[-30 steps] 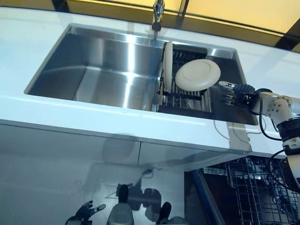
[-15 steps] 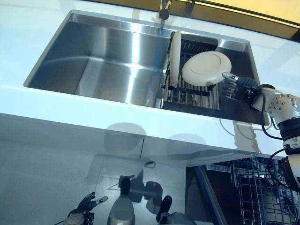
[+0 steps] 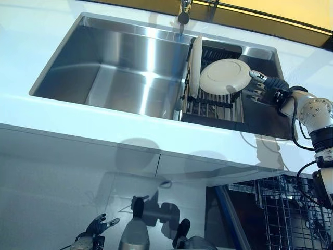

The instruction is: Take plates into dishwasher

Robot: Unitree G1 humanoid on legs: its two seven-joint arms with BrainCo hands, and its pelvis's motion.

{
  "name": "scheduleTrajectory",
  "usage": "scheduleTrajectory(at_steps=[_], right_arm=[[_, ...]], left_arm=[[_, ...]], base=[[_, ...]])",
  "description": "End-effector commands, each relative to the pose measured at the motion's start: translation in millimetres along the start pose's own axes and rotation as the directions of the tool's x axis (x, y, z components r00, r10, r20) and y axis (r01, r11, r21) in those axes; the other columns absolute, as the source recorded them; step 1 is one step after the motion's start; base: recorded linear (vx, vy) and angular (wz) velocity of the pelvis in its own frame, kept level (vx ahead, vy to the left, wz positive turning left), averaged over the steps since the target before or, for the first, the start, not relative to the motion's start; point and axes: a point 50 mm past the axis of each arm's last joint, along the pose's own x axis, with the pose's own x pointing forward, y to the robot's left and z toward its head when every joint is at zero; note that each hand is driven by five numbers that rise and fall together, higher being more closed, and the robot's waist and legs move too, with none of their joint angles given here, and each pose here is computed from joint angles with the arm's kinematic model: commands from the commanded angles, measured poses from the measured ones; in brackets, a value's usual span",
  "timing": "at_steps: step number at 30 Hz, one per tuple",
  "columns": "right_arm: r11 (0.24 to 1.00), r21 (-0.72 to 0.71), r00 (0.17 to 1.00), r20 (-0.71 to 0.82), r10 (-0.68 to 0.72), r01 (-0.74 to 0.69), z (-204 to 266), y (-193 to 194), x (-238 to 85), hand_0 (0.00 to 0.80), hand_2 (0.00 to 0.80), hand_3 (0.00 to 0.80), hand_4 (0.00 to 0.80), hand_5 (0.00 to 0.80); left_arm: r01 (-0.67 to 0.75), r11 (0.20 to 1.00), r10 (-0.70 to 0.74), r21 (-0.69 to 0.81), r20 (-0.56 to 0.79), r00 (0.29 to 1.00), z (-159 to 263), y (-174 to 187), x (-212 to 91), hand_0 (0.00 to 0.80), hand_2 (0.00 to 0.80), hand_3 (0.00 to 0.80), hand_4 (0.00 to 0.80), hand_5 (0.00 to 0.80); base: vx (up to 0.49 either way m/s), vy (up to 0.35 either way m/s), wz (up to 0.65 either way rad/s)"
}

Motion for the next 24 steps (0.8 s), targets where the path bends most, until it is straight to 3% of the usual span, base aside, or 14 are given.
scheduleTrajectory(at_steps=[1, 24], right_arm=[[0.996, -0.002, 0.983, 0.165, 0.084, -0.085, 44, 26, -12, 0.0, 0.0, 0.0, 0.0, 0.0], [0.999, -0.024, 0.976, 0.215, 0.04, -0.036, 55, 22, -13, 0.0, 0.0, 0.0, 0.0, 0.0]], left_arm=[[0.011, 0.999, -0.011, 0.046, -0.011, 1.0, -6, 2, -2, 0.0, 0.0, 0.0, 0.0, 0.0], [0.04, 0.999, -0.039, -0.004, 0.09, 0.995, 13, 0, 0, 0.0, 0.0, 0.0, 0.0, 0.0]], base=[[0.0, 0.0, 0.0], [0.0, -0.001, 0.01]])
